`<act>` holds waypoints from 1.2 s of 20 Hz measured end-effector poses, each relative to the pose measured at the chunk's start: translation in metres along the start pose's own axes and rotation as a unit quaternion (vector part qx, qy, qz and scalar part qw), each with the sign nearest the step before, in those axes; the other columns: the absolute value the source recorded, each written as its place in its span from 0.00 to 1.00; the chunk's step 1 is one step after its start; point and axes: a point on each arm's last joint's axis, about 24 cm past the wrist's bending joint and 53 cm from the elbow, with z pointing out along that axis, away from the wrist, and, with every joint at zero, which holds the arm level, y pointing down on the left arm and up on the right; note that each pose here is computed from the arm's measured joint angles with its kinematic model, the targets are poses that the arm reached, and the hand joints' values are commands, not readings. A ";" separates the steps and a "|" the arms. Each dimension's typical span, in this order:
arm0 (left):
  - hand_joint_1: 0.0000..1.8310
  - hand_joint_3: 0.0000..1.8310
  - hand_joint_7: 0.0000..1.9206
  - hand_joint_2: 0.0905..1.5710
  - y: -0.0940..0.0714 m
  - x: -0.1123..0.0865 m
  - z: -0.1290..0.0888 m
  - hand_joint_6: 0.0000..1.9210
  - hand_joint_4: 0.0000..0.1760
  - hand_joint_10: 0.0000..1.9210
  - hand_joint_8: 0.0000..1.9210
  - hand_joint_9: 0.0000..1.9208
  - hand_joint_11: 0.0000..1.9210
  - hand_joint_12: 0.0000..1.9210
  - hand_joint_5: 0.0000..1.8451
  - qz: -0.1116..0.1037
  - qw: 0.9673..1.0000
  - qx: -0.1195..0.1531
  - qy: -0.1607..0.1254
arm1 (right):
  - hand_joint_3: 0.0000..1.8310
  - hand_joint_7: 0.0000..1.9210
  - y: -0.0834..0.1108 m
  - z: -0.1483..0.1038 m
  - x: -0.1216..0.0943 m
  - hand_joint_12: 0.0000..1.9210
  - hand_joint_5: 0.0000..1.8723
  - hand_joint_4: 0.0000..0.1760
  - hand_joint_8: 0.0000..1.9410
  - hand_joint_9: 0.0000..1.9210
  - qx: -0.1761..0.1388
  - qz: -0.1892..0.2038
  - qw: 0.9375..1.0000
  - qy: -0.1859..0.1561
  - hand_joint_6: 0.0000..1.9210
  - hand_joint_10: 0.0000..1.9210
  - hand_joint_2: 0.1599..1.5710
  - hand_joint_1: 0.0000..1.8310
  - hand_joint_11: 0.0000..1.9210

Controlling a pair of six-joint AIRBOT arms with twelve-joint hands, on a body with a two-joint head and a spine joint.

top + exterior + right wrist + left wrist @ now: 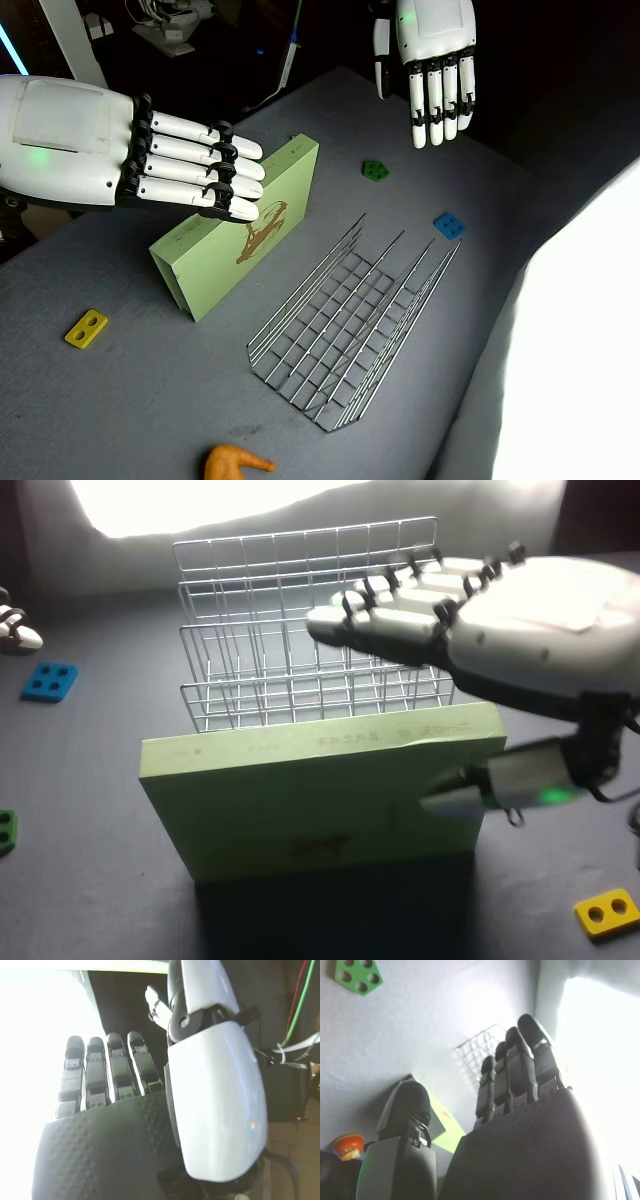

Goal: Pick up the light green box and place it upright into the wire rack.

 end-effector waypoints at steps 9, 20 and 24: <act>0.22 0.00 0.08 0.86 -0.003 -0.003 0.000 0.00 0.01 0.00 0.00 0.11 0.00 0.44 0.08 0.013 1.000 -0.003 -0.004 | 0.00 0.03 0.012 -0.008 -0.046 0.19 0.02 0.01 0.00 0.03 -0.021 -0.102 0.989 -0.102 0.01 0.00 0.61 0.52 0.00; 0.25 0.00 0.09 0.85 -0.005 -0.001 -0.002 0.01 0.03 0.00 0.00 0.11 0.00 0.43 0.09 0.017 1.000 -0.003 -0.004 | 0.00 0.05 -0.010 -0.011 -0.034 0.20 0.03 0.06 0.00 0.04 0.012 -0.038 0.997 -0.072 0.01 0.01 0.60 0.51 0.00; 0.25 0.00 0.09 0.85 -0.009 -0.007 -0.003 0.00 0.02 0.00 0.00 0.11 0.00 0.44 0.09 0.018 1.000 0.000 -0.014 | 0.00 0.04 -0.001 0.002 -0.015 0.22 0.02 0.08 0.00 0.04 0.015 0.001 0.998 -0.054 0.00 0.00 0.61 0.49 0.00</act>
